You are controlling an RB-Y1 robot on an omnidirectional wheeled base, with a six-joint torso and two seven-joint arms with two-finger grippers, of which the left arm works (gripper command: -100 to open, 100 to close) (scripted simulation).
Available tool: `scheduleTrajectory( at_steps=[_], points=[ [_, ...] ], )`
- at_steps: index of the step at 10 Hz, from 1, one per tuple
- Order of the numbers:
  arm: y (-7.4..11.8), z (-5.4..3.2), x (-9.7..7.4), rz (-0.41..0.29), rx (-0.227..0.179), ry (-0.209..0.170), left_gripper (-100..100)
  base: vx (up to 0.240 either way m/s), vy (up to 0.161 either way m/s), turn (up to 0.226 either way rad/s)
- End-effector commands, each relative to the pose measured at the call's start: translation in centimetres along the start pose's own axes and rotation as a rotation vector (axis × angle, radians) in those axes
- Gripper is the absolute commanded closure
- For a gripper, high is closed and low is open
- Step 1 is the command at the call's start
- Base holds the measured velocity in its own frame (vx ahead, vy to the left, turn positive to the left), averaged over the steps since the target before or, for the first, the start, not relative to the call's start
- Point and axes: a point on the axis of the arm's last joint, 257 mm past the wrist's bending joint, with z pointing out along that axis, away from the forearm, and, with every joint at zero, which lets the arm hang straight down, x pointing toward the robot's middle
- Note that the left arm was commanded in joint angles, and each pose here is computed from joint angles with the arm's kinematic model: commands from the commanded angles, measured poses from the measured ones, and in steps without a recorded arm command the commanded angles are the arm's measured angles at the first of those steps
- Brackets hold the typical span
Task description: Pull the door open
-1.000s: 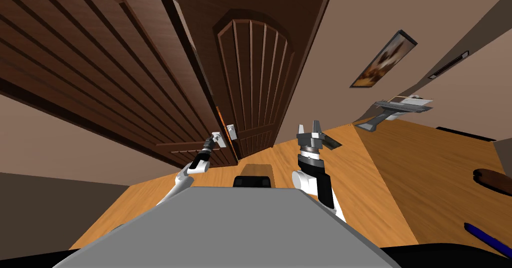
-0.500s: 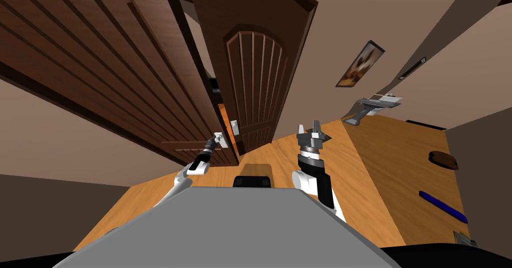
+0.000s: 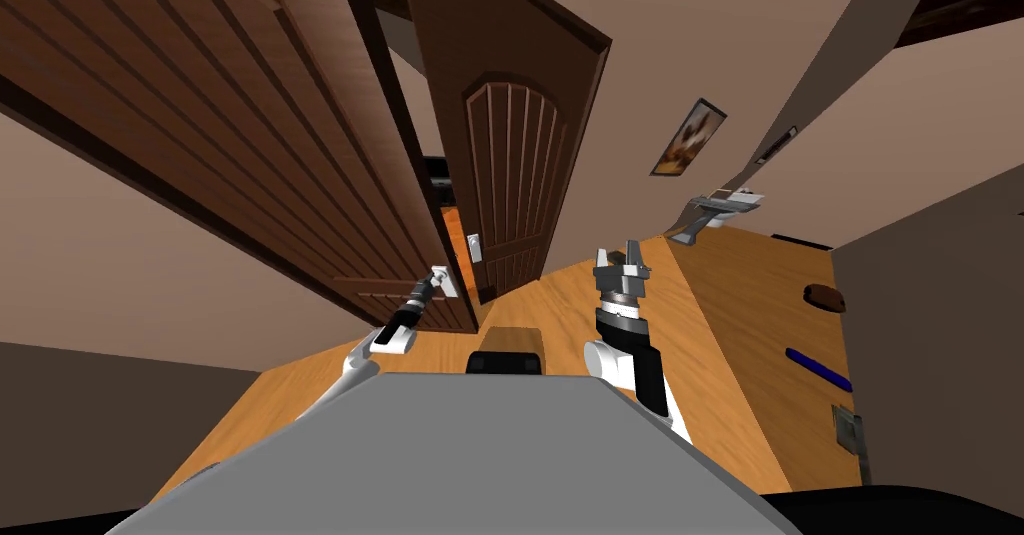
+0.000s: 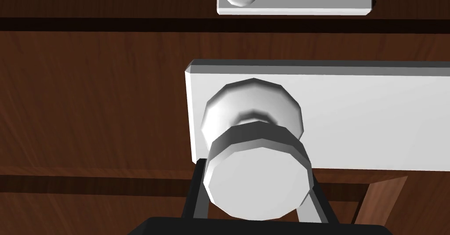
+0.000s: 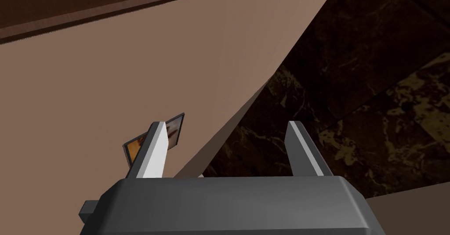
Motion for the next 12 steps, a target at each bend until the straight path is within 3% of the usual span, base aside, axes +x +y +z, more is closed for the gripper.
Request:
scheduleTrajectory(
  at_steps=[1,7,8,9,12],
  points=[
    [-0.2,-0.62,0.5,-0.002,0.006,0.029,100,-0.264,0.117,-0.192],
    [-0.4,-3.40,2.0,-0.010,0.012,0.130,100,-0.229,0.112,-0.133],
    [-0.5,-3.17,1.1,0.000,0.008,0.111,100,-0.097,0.057,-0.022],
    [-0.2,-3.93,1.2,-0.002,0.005,0.131,100,-0.151,0.073,-0.144],
    [-0.3,-5.00,1.3,-0.003,0.010,0.166,100,-0.226,0.095,-0.155]
  ],
)
